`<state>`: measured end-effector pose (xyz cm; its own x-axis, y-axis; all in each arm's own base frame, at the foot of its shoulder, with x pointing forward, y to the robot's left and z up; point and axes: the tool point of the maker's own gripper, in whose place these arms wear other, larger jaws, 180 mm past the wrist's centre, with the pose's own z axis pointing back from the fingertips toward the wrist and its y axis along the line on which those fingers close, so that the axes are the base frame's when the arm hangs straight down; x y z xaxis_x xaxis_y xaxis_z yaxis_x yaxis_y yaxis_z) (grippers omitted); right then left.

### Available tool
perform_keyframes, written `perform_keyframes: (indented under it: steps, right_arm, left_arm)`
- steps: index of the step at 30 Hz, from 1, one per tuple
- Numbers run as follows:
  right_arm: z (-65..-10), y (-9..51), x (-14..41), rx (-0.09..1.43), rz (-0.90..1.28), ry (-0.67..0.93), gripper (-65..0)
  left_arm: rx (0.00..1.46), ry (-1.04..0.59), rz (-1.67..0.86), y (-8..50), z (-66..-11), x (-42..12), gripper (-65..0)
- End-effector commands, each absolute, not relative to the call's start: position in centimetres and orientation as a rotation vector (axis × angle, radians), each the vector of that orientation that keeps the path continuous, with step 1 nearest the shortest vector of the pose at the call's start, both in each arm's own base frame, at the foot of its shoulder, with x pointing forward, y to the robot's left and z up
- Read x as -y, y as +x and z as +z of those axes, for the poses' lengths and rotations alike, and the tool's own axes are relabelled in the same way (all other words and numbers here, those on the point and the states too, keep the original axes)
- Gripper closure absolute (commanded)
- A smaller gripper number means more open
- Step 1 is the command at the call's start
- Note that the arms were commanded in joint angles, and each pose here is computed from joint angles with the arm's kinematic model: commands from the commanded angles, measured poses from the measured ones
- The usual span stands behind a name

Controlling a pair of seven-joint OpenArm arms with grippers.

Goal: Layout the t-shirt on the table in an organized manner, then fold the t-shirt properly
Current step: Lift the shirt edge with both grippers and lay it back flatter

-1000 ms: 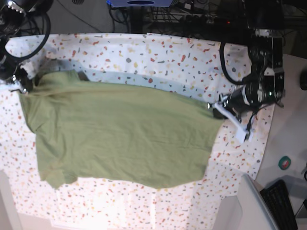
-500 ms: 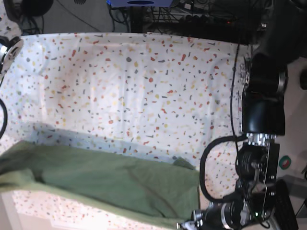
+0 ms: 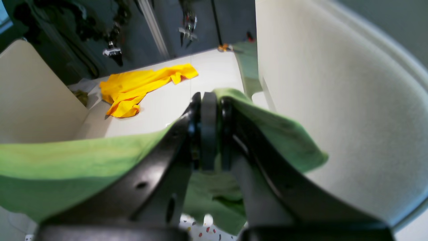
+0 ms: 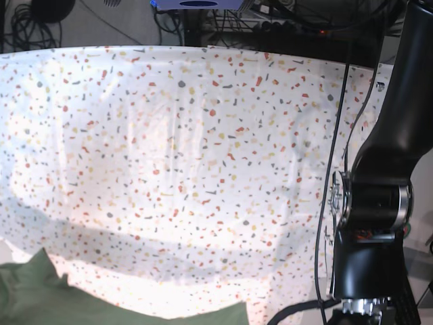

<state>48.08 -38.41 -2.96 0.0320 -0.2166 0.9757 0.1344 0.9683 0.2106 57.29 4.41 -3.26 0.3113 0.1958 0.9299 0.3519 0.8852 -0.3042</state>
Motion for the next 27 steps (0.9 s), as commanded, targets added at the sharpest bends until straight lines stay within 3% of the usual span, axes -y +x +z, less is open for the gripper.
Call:
perform_keyframes:
  steps: [1,7,18,23,27]
  right_arm:
    - [-2.3,47.4,38.5,1.536,-0.25,0.049,0.0]
    - [-14.6,44.0,35.1,1.322,-0.183,0.026,0.0]
    - [-39.8,29.2,31.4,0.851,-0.495,0.159,0.0]
    - [-44.3,23.6,31.3,0.769,-0.55,0.126,0.0]
    - [-45.3,21.1,30.8,0.732,-0.516,0.133,0.0]
  left_arm:
    - [1.324,-0.523,-0.116,56.9,-1.6,-4.4,0.0]
    - [1.186,-0.515,-0.113,51.8,-11.2,-5.4,0.0]
    - [0.694,-0.402,0.01,33.9,-37.9,-9.8,0.0]
    - [0.618,-0.323,0.073,29.0,-43.7,-13.2,0.0]
    - [0.576,-0.274,0.073,27.1,-45.3,-15.3,0.0]
